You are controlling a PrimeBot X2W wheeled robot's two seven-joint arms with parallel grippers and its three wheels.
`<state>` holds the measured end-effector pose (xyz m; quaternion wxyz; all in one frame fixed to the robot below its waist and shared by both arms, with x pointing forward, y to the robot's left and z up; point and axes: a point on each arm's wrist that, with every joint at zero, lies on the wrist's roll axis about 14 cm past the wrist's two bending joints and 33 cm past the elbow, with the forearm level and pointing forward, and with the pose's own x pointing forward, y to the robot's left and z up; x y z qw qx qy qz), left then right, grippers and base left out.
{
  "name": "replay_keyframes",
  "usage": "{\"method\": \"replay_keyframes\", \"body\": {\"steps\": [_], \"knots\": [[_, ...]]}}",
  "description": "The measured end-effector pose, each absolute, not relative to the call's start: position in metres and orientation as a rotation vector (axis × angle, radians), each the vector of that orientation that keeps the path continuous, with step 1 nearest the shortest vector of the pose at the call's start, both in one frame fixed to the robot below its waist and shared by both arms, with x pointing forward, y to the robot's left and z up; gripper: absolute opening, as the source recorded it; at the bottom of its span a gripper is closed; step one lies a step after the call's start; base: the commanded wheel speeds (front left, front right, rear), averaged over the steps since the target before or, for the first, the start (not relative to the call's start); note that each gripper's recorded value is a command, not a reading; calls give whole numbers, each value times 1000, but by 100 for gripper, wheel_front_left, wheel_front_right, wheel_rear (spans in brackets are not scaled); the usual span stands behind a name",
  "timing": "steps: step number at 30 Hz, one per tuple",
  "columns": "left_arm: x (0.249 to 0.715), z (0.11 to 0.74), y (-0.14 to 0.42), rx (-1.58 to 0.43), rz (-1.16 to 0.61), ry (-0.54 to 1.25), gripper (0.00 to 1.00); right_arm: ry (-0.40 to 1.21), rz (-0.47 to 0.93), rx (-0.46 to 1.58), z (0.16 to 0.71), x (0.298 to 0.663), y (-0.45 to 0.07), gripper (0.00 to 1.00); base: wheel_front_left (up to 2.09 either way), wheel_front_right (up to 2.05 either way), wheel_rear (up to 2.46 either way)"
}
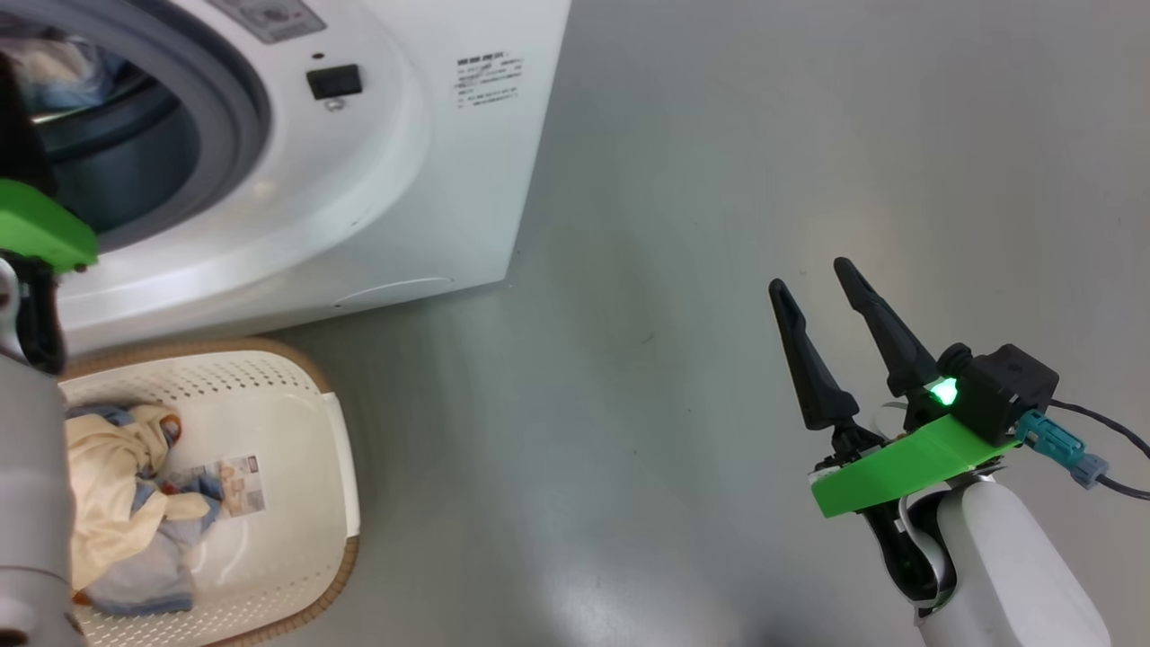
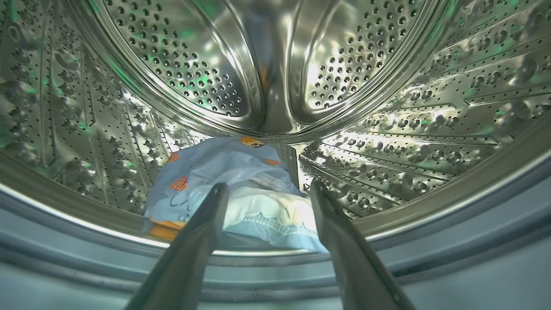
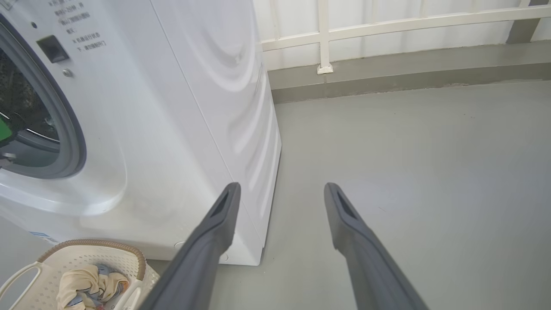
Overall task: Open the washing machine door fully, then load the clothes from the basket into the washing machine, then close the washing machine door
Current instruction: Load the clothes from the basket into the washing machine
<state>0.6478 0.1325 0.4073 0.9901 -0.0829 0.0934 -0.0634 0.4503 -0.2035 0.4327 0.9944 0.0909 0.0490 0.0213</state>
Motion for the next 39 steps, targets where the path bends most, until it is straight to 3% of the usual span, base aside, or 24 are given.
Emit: {"method": "replay_keyframes", "body": {"steps": [16,39], "knots": [[592,418,141,-189,-116,134,100,89,71,172,441,442,-200,100,0,0,0],[445,433,194,-129,-14,114,100,47,80,155,467,400,-206,100,0,0,0]]}}
